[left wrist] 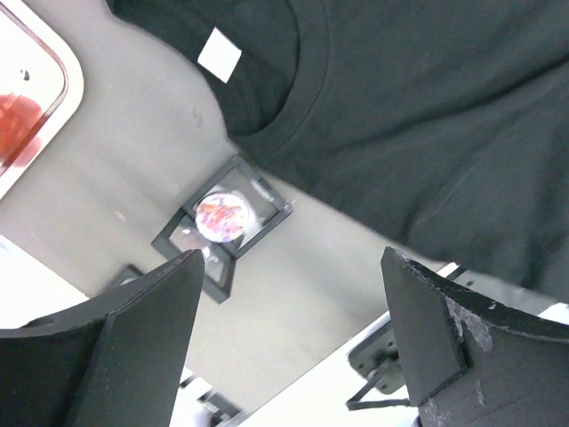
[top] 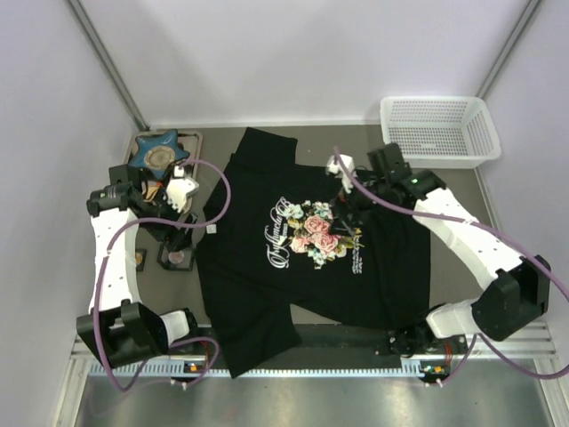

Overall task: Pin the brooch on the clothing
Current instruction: Flatten out the clothes at the center of the board, then pick up the brooch from the brooch box.

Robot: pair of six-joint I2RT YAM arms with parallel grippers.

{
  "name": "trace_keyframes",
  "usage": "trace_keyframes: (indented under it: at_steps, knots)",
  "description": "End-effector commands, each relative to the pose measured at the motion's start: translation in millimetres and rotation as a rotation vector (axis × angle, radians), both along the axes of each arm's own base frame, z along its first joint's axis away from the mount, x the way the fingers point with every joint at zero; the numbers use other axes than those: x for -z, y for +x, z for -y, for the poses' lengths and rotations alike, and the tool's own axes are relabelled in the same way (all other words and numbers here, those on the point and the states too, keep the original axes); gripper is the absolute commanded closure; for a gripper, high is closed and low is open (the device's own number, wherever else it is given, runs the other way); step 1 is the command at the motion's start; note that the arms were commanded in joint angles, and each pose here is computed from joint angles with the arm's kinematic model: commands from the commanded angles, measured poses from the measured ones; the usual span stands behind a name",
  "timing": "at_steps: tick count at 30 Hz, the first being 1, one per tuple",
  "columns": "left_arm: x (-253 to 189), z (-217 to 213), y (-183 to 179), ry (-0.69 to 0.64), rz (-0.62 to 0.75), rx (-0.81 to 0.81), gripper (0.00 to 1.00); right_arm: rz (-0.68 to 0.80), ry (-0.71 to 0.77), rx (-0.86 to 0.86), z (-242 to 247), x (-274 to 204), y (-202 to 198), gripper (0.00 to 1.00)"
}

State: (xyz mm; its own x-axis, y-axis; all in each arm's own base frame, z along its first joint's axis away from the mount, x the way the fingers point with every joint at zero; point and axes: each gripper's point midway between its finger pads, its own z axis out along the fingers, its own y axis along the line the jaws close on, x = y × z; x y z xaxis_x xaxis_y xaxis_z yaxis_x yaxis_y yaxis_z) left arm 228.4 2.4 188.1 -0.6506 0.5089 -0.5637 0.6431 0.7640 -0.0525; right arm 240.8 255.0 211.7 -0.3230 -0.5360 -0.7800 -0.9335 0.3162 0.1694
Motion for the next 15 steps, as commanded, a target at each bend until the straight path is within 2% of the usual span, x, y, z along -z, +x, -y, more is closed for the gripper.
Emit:
trace_keyframes:
  at_steps: [1,4,9,15]
  knots:
    - [21.8,-27.7,-12.9,0.19,-0.05,0.217,0.16,-0.11,-0.136,0.085,61.4,33.8,-5.6,0.01]
    - [35.9,-43.4,-18.2,0.283,-0.093,0.323,0.21,-0.093,-0.188,0.104,71.3,44.2,0.1,0.01]
    - [53.3,-54.7,-17.0,0.366,-0.092,0.535,0.26,-0.19,-0.187,0.097,64.5,61.8,-1.4,0.01]
    - [76.8,-62.1,0.4,0.331,-0.171,0.691,0.25,-0.239,-0.184,0.105,58.8,70.0,3.8,0.01]
